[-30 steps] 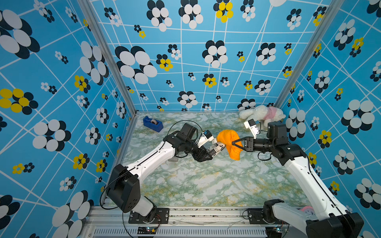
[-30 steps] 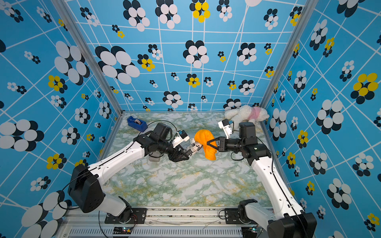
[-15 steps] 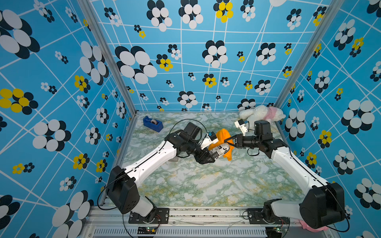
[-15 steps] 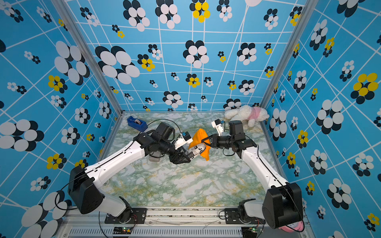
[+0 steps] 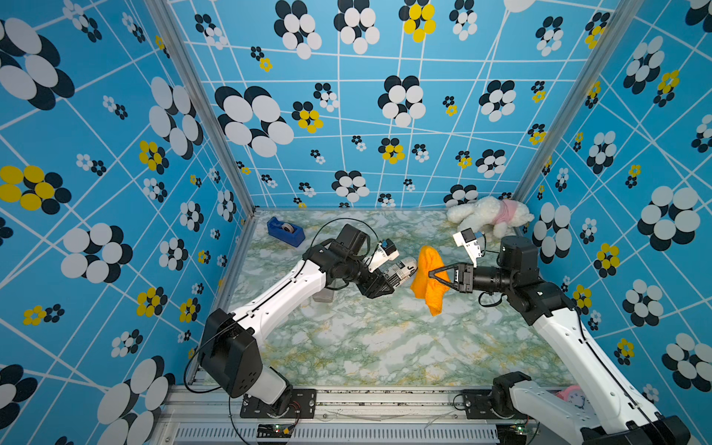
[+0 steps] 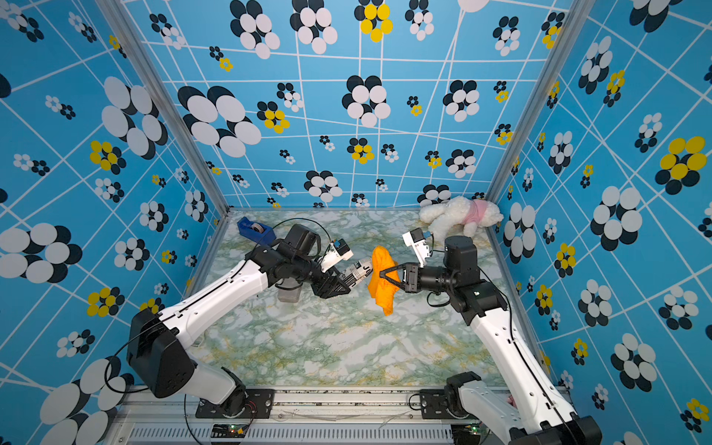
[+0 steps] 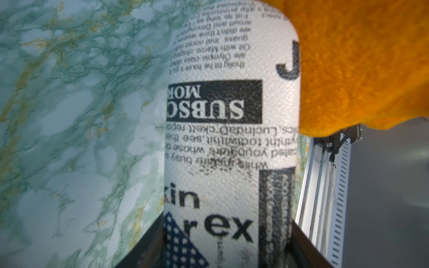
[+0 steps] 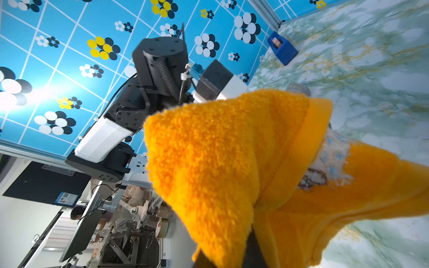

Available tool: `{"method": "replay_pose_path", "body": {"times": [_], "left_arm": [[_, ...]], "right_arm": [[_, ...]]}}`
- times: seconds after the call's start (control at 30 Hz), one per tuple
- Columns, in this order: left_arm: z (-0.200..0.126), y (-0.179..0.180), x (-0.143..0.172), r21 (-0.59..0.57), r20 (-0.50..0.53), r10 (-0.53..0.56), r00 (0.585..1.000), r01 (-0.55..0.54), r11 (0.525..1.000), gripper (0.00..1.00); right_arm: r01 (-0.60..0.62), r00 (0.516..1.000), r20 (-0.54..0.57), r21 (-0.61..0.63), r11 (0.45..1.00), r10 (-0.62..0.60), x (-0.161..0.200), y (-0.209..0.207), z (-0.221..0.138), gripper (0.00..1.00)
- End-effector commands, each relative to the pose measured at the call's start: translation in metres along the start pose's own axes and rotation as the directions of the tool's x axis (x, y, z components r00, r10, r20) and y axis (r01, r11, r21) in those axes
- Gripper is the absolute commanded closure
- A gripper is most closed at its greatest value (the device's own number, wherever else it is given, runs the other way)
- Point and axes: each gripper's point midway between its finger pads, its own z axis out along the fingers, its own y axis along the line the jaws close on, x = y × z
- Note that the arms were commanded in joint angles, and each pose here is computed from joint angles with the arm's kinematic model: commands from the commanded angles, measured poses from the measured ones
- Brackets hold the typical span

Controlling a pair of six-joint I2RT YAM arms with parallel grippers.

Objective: Wipe the eyeglass case
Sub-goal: Wipe the dirt from the eyeglass case.

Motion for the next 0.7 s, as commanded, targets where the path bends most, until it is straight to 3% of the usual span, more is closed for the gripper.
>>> {"method": "replay_pose_path", "body": {"times": [0.0,0.13,0.2,0.37,0.53,0.67], "left_arm": [[-0.002,0.000,-0.001,-0.025,0.021,0.008,1.000,-0.007,1.000,0.88],[-0.011,-0.010,0.000,-0.006,0.041,0.011,0.999,-0.011,1.000,0.88],[-0.019,-0.013,-0.007,0.005,0.094,-0.005,0.996,0.005,1.000,0.88],[-0.032,-0.018,-0.037,0.046,0.242,-0.072,0.968,0.063,0.997,0.87],[-0.027,-0.015,-0.067,0.095,0.356,-0.132,0.925,0.104,0.990,0.87],[-0.016,-0.015,-0.067,0.110,0.355,-0.150,0.923,0.119,0.987,0.87]], "right_arm": [[-0.022,0.999,-0.046,-0.019,1.000,0.021,0.004,0.003,0.002,1.00],[0.026,0.998,-0.052,0.119,0.993,-0.019,0.001,-0.022,0.001,1.00],[-0.020,1.000,0.003,0.124,0.992,0.020,-0.009,-0.038,0.004,1.00],[-0.143,0.976,0.157,-0.065,0.988,0.152,-0.034,-0.045,0.027,1.00],[-0.127,0.959,0.203,-0.315,0.941,0.197,-0.050,-0.006,0.044,1.00],[-0.095,0.930,0.280,-0.444,0.891,0.239,-0.072,0.009,0.036,1.00]]}}
